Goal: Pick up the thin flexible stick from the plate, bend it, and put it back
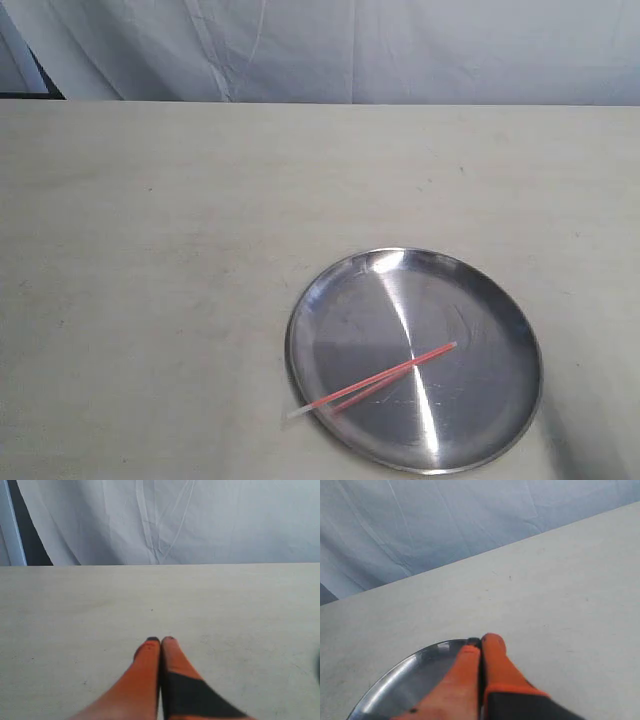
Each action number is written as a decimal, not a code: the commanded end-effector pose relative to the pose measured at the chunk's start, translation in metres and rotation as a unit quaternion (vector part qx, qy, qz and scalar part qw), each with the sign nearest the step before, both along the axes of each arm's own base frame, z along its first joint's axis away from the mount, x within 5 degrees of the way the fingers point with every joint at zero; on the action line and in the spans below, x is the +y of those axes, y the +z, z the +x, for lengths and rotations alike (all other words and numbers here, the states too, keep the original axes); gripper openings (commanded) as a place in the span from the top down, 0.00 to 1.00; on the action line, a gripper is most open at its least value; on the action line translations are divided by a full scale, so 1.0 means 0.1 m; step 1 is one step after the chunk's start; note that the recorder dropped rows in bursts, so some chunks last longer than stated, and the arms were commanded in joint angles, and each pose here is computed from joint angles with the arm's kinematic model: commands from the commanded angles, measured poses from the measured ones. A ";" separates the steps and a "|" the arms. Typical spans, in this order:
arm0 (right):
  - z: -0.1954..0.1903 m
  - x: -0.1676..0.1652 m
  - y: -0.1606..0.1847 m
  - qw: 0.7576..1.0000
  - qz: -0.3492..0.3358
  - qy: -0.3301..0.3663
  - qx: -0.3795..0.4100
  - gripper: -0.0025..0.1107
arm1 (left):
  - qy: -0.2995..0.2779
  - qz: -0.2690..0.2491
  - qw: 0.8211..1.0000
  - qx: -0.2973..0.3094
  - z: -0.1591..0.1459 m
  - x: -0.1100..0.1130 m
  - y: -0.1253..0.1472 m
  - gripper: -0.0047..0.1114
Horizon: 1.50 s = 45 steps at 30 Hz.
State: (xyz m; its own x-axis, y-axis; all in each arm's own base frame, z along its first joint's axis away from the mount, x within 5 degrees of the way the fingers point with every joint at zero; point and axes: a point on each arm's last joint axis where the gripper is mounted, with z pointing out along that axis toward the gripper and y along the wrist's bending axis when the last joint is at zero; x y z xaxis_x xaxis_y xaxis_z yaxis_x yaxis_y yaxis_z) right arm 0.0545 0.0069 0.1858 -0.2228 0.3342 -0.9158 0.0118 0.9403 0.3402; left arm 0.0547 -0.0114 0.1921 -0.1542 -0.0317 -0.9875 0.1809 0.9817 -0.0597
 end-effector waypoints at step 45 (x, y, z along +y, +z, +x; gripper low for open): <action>0.02 -0.05 0.23 0.978 0.164 -0.043 -0.117 0.99 | -0.351 0.010 0.869 0.350 1.35 -0.85 1.31 0.96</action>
